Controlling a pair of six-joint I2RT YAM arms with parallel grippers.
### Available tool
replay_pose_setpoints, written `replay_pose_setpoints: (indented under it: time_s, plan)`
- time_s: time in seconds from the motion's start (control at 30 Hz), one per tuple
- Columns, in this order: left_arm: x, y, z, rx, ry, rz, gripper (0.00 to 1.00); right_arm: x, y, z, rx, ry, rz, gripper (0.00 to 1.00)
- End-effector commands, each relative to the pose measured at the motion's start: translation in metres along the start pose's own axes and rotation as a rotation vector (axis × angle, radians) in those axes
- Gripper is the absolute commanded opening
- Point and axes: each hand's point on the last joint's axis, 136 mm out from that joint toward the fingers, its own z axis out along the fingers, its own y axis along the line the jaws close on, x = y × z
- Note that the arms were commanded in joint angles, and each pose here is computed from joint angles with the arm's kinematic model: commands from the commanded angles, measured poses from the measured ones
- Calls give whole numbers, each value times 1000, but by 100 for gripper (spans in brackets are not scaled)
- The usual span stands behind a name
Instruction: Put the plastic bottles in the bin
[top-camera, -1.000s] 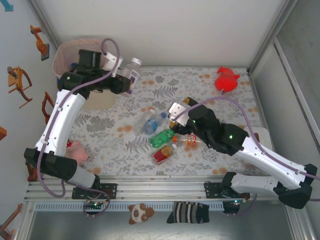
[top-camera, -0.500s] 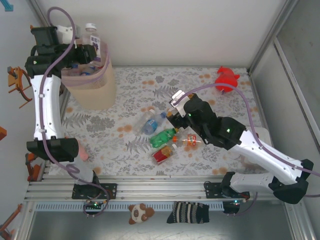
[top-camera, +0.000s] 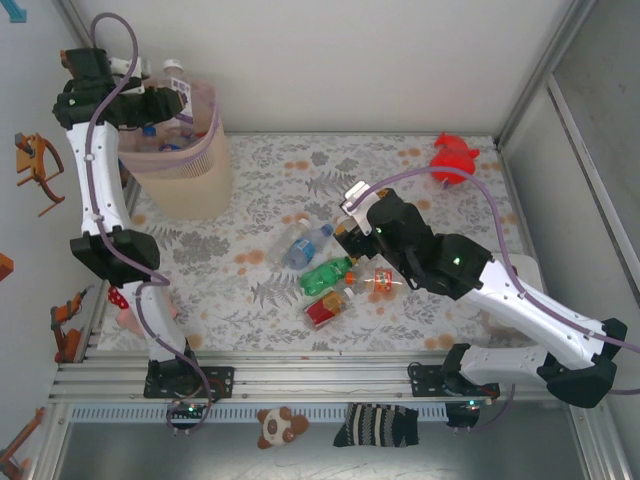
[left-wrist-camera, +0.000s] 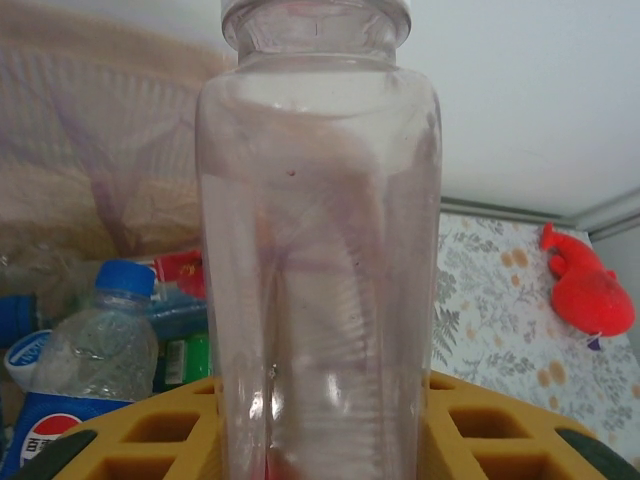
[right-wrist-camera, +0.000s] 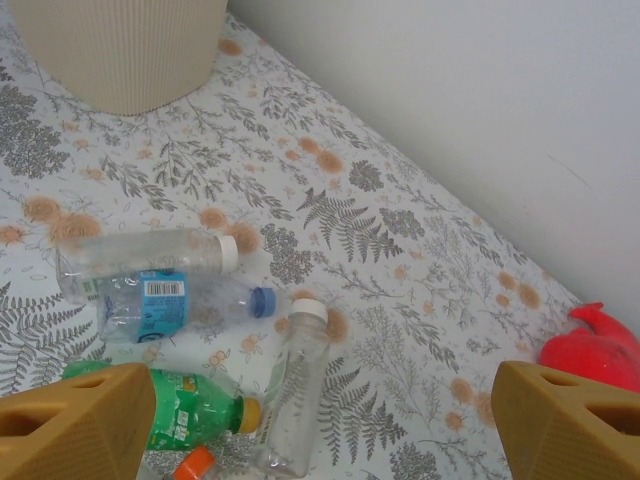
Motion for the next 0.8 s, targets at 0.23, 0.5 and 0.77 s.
replay_pose_setpoints:
  time_s: [0.23,0.5,0.77]
  plan:
    - [43,10,40,124,183,-90,35,-3,-6,-7,17,-7,32,86]
    - [78,33,72,130,307,-155,35,-1,-5,-7,15,-1,38,86]
    - [104,56,97,97,388,-201,38,1,-4,-5,15,4,34,86]
